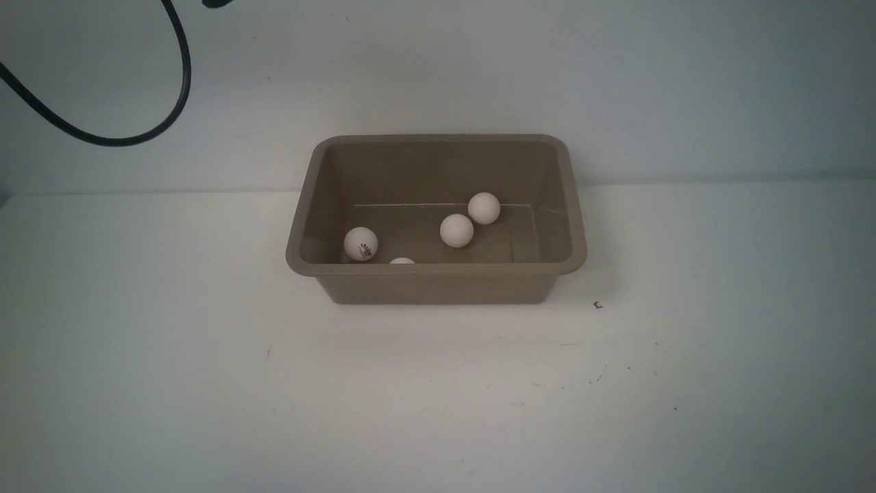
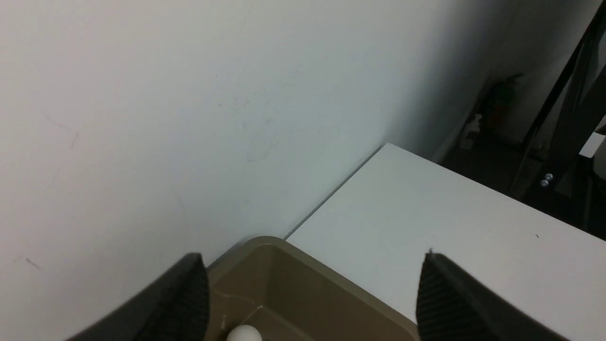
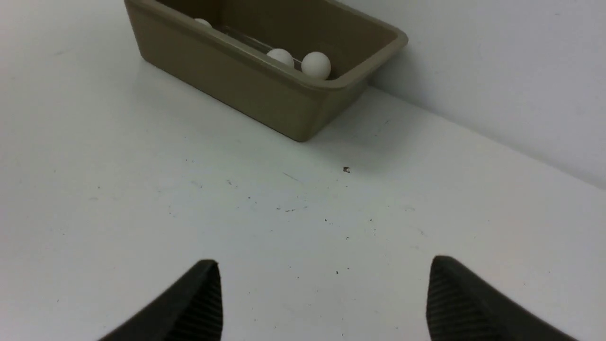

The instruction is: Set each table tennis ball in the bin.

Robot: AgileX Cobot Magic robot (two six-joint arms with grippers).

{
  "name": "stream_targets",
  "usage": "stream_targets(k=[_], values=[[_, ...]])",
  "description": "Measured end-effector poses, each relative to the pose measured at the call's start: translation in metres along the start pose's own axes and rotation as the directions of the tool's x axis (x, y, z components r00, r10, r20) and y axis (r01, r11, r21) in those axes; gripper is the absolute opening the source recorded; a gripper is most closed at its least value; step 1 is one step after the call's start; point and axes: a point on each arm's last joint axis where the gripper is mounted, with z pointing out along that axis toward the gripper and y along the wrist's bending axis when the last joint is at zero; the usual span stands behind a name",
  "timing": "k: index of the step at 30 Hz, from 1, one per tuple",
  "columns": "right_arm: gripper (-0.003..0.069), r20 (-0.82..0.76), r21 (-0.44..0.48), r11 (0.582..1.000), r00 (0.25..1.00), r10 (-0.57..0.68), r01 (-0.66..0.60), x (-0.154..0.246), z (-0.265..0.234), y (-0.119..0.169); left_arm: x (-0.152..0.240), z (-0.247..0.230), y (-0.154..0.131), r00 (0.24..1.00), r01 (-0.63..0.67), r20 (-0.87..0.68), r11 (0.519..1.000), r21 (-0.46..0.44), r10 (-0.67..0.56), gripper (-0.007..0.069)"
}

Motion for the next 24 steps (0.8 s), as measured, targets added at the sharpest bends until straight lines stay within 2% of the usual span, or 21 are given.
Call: stream_targets(k=[6,15,24], values=[[0.0525,-0.069,-0.008,1.0,0.998,-0.004,0.003,0.029,0.01,0.005,0.0,0.0,0.0,1.0,0.0,0.0,1.0,0.0,0.0,0.0531],[0.0525,-0.032,0.017,0.999,0.999,-0.039,0.04,0.029,0.012,0.004,-0.001,0.0,0.0,1.0,0.003,0.007,1.0,0.004,-0.003,0.0531],[0.0525,-0.005,0.009,1.0,1.0,-0.007,0.007,0.027,0.012,0.005,-0.004,0.002,-0.004,0.999,0.006,0.037,1.0,0.029,-0.008,0.0528]])
